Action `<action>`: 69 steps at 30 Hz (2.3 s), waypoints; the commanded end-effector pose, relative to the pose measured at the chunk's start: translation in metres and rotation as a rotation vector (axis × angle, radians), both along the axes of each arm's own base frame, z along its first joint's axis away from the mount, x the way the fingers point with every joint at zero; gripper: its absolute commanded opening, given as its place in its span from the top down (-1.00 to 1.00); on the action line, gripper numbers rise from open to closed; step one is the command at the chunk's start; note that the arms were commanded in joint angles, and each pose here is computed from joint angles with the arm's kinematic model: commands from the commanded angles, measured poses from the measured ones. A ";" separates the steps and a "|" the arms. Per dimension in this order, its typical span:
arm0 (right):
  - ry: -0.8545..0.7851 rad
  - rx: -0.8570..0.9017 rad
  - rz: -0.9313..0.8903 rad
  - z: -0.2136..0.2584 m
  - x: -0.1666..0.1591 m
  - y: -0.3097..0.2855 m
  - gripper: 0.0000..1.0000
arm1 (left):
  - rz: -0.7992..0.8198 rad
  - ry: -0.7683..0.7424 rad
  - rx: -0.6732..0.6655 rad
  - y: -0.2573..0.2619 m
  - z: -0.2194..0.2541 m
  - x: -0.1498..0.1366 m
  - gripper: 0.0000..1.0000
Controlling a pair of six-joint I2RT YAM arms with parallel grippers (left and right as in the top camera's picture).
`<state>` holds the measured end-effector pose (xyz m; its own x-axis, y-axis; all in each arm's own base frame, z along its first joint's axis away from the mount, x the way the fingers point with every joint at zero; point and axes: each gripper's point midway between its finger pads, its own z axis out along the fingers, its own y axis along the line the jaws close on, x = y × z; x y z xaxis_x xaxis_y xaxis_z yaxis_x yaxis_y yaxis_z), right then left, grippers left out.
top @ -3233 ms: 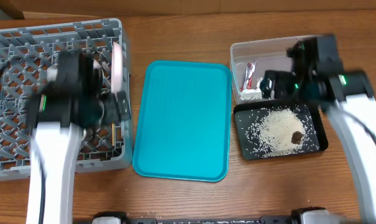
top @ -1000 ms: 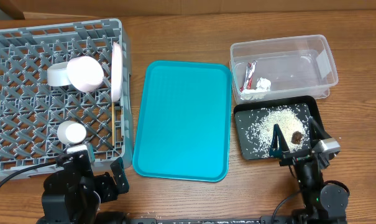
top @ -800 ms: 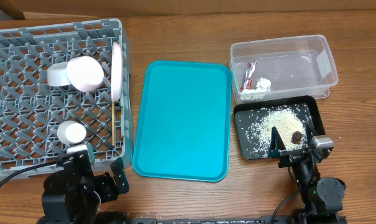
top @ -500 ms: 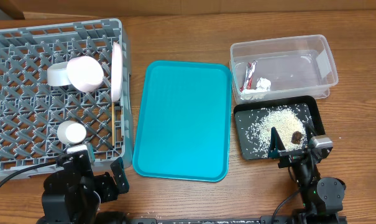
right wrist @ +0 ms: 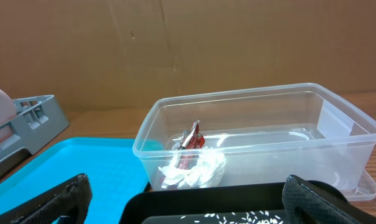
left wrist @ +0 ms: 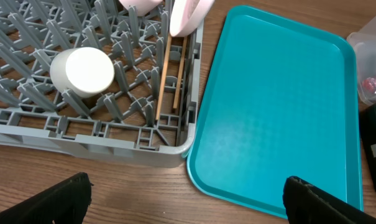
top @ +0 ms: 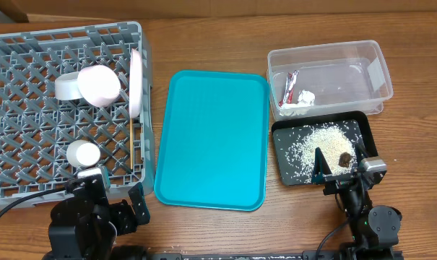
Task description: Sort waste into correct bins and load items into the dishwasher
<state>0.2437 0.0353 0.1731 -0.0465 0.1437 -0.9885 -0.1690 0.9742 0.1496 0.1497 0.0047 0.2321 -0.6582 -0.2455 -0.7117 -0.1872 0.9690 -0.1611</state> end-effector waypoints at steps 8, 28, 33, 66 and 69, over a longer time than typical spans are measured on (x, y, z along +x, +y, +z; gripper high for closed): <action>-0.005 -0.003 0.006 -0.002 0.000 0.001 -1.00 | 0.003 -0.006 0.009 0.002 0.001 0.000 -1.00; -0.005 -0.003 0.006 -0.002 0.000 0.001 -1.00 | -0.070 -0.561 0.032 -0.008 -0.057 0.076 -1.00; -0.005 -0.003 0.006 -0.002 0.000 0.001 -1.00 | -0.155 -0.793 0.116 -0.018 -0.036 0.093 -0.99; -0.005 -0.003 0.006 -0.002 0.000 0.001 -1.00 | -0.271 -0.699 0.152 -0.032 -0.073 0.095 -1.00; -0.005 -0.003 0.006 -0.002 0.000 0.001 -1.00 | -0.271 -0.699 0.153 -0.032 -0.073 0.095 -0.99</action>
